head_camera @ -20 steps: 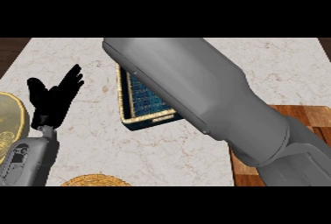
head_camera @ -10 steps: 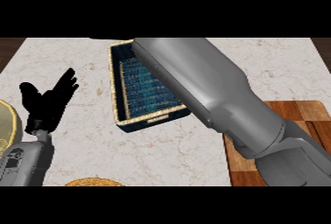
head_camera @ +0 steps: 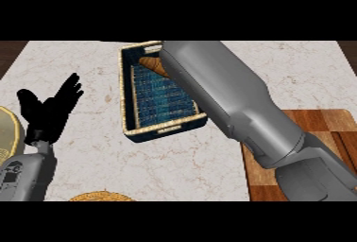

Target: Pick the croissant from the cutting board and place it in the basket

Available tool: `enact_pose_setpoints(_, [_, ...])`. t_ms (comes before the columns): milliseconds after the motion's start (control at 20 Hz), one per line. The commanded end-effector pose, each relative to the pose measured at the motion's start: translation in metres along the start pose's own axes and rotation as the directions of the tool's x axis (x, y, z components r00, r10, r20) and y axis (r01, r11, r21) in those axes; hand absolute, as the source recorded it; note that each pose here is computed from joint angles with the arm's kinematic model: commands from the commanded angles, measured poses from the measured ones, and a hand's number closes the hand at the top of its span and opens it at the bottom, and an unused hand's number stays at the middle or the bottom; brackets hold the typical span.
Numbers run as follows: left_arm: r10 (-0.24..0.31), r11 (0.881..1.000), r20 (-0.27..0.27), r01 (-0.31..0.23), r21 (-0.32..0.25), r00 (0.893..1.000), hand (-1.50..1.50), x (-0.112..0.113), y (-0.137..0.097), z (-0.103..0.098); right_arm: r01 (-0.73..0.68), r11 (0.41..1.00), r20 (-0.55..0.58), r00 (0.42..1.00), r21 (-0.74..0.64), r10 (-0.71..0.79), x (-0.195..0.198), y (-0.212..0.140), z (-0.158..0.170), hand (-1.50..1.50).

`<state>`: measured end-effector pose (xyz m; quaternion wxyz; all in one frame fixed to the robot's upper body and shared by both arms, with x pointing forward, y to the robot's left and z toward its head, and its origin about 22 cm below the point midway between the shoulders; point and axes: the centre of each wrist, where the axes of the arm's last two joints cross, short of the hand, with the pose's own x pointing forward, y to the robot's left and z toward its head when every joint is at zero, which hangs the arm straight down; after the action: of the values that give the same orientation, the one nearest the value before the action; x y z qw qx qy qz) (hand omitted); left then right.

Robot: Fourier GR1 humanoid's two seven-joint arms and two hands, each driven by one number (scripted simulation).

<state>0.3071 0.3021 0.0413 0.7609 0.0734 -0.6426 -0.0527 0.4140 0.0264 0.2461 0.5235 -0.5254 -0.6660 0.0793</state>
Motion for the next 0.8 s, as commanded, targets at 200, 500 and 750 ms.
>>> enact_pose_setpoints(200, [0.006, 1.0, -0.018, -0.006, 0.014, 1.0, 0.0, -0.003, 0.0, 0.004, 0.301, 0.939, -0.199, 0.922, -0.168, -0.331, 0.005, -0.012, -0.013, -1.5])
enact_pose_setpoints(500, [0.016, 0.998, -0.057, -0.012, 0.065, 0.998, 0.0, -0.02, 0.017, 0.018, 0.445, 0.846, -0.247, 0.82, -0.293, -0.517, -0.012, -0.037, -0.044, -1.5])
enact_pose_setpoints(750, [0.02, 0.995, -0.071, -0.012, 0.101, 0.997, 0.0, -0.024, 0.035, 0.026, 0.483, 0.843, -0.297, 0.79, -0.236, -0.536, -0.037, -0.042, -0.031, -1.5])
